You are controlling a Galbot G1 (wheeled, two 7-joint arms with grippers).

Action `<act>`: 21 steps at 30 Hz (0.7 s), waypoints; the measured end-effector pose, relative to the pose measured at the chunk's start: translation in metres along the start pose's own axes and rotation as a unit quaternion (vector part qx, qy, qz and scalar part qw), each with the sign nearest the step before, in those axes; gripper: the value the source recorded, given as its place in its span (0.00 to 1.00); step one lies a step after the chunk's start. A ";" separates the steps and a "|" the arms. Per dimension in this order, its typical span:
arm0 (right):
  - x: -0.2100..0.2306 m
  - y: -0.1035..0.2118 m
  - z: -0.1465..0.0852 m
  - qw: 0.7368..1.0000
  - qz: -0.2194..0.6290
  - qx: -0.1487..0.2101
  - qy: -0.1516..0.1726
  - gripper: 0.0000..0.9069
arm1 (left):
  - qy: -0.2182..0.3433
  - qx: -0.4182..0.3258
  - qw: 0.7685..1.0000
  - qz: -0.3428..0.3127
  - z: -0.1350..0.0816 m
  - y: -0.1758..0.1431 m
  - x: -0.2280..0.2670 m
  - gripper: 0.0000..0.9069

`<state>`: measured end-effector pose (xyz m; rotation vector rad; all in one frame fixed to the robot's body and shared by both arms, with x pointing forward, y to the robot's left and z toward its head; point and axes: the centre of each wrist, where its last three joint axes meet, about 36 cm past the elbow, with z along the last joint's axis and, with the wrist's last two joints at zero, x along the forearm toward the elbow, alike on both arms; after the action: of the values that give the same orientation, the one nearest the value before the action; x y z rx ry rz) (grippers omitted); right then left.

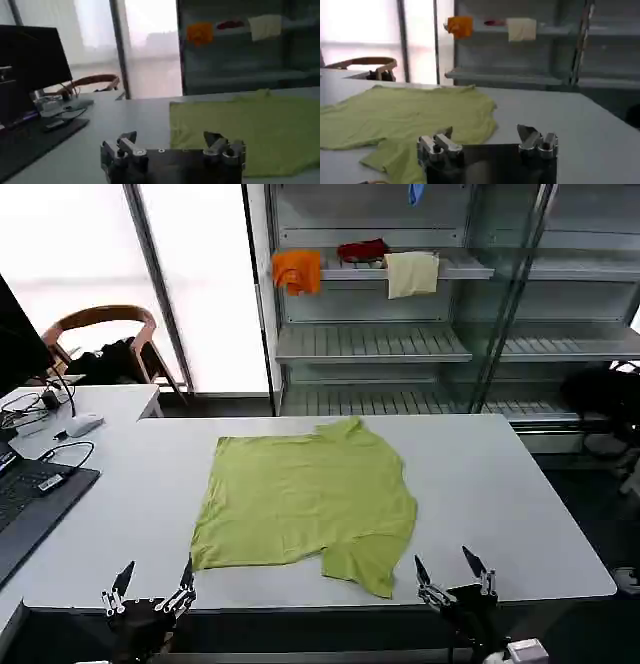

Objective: Fold and organize the clothes.

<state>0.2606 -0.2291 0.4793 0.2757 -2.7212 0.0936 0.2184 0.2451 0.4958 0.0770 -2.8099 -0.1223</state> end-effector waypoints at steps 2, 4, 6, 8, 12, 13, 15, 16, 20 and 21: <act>-0.003 0.002 -0.003 1.000 -0.008 0.000 0.014 1.00 | 0.008 0.001 1.000 0.007 -0.003 0.000 -0.003 1.00; -0.005 0.005 -0.006 1.000 -0.013 0.002 0.023 1.00 | 0.014 0.001 1.000 0.012 -0.004 0.001 -0.007 1.00; -0.008 0.008 -0.007 0.999 -0.018 0.002 0.032 1.00 | 0.022 0.002 1.000 0.018 -0.004 0.003 -0.012 1.00; -0.011 0.010 -0.008 0.999 -0.023 0.002 0.040 1.00 | 0.027 0.004 0.999 0.021 -0.004 0.005 -0.018 1.00; -0.015 0.017 -0.008 0.998 -0.031 0.002 0.054 1.00 | 0.038 0.011 0.999 0.025 -0.001 0.008 -0.031 1.00; -0.016 0.019 -0.008 0.998 -0.034 0.001 0.056 1.00 | 0.040 0.013 0.999 0.026 -0.001 0.008 -0.034 1.00; -0.018 0.023 -0.007 0.997 -0.039 0.000 0.063 1.00 | 0.045 0.018 0.998 0.028 0.001 0.009 -0.041 1.00; -0.019 0.024 -0.007 0.997 -0.041 0.000 0.065 1.00 | 0.048 0.021 0.998 0.029 0.002 0.009 -0.045 1.00; -0.023 0.030 -0.005 0.996 -0.048 -0.005 0.074 1.00 | 0.056 0.032 0.997 0.029 0.007 0.012 -0.058 1.00; -0.023 0.032 -0.004 0.996 -0.050 -0.006 0.076 1.00 | 0.058 0.036 0.997 0.029 0.008 0.013 -0.061 1.00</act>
<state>0.2765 -0.1934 0.4734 0.3837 -2.5508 0.0679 0.2730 0.2625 0.4702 0.0193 -2.6982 -0.0032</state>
